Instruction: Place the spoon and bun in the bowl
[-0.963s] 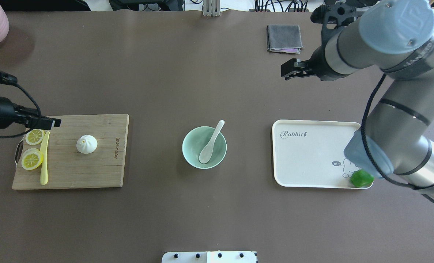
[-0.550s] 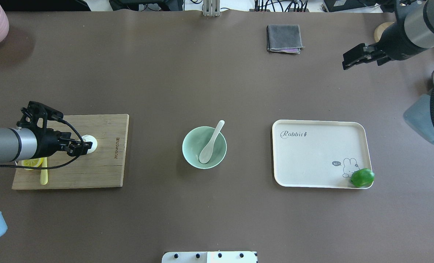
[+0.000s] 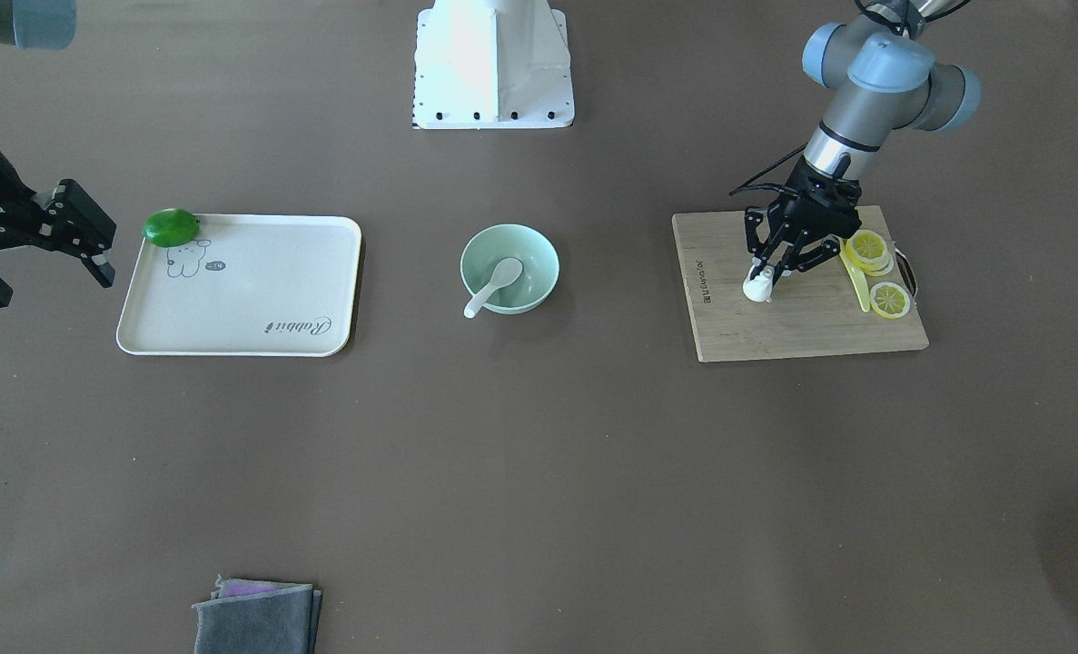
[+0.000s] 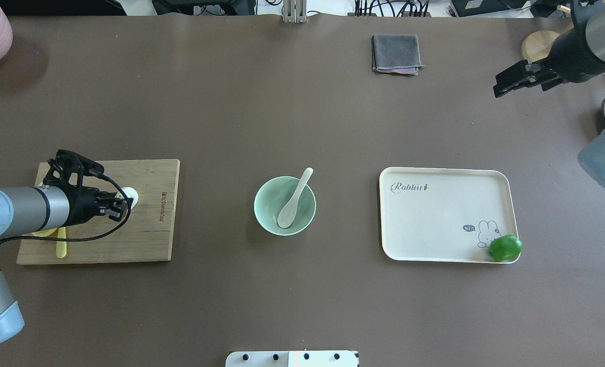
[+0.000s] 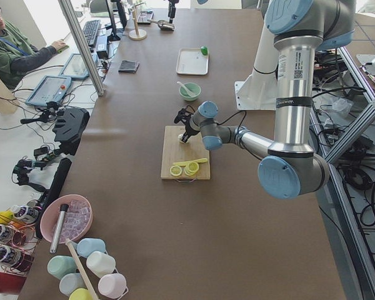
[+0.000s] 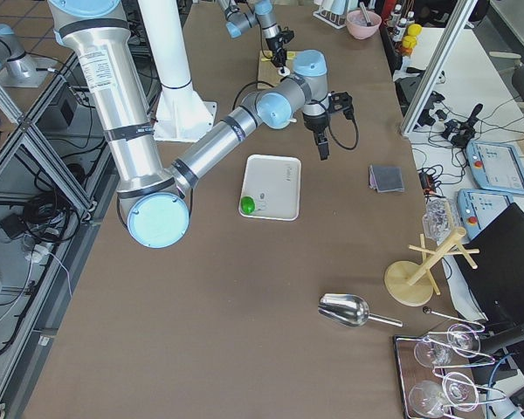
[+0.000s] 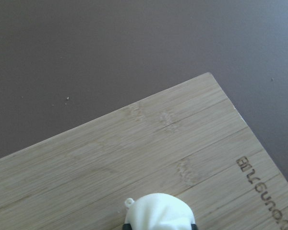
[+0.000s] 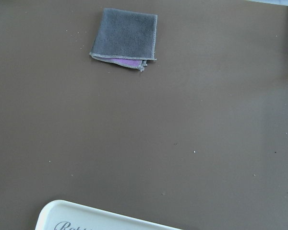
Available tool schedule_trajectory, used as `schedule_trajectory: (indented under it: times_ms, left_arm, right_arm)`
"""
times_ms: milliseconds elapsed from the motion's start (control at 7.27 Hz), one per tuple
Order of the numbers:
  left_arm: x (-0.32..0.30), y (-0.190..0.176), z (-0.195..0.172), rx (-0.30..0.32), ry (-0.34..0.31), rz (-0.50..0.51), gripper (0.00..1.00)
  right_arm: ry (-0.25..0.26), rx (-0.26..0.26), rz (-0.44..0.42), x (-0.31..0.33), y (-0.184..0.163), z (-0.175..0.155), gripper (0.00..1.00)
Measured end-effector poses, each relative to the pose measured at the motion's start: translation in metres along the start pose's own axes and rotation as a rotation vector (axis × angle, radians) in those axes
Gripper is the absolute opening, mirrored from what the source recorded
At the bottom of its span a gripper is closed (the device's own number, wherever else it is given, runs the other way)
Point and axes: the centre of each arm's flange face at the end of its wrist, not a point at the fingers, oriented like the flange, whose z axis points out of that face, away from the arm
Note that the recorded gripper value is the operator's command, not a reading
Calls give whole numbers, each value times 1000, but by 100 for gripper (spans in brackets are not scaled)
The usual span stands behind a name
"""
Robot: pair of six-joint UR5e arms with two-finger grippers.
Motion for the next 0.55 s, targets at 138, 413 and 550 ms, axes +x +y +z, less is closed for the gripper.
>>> schedule_trajectory:
  times_ms: [138,413,550]
  left_arm:
    - [21,-17,-12,35,42,-36,0]
    - [87,-67,-11,102,155,-175,0]
    - [125,-81,-7,126,203,-222,0]
  right_arm:
    - [6,-4,0,6,2,1,100]
    - [34,-19,-17,35,6,5,100]
    - [40,-29,-27,47,9,6,100]
